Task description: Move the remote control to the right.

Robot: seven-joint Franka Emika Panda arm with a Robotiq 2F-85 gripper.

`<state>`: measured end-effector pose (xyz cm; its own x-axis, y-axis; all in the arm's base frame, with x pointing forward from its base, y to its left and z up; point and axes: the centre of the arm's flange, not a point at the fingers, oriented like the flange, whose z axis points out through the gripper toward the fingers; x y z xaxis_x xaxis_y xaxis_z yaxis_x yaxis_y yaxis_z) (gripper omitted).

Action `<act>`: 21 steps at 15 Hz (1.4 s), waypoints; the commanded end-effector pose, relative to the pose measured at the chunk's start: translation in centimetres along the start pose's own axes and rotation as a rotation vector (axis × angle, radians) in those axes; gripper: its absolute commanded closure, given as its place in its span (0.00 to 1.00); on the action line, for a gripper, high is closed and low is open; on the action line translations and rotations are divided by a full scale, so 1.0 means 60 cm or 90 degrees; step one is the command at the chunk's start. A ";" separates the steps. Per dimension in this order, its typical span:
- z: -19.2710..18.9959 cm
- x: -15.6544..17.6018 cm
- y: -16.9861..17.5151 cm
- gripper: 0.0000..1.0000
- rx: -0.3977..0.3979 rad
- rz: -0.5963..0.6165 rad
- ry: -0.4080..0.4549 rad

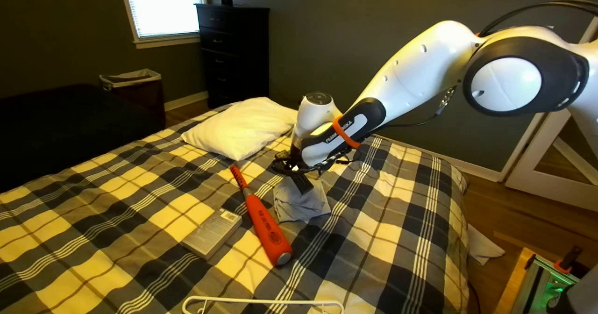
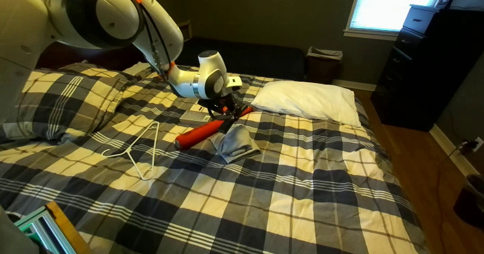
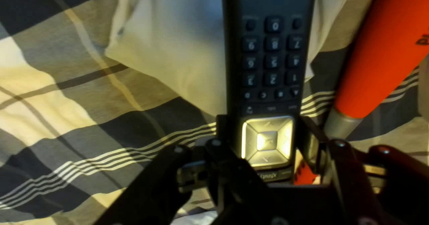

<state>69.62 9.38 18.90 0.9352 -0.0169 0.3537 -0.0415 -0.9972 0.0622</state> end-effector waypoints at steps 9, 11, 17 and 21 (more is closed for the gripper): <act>-0.069 -0.113 0.345 0.72 -0.102 0.376 -0.059; -0.058 -0.145 0.404 0.72 -0.116 0.443 -0.062; 0.011 -0.239 0.549 0.72 -0.116 0.646 -0.084; 0.046 -0.297 0.739 0.72 -0.130 0.796 -0.078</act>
<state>53.09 -28.59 15.07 0.3812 -0.9040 0.1938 -0.9162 -0.3973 -0.0513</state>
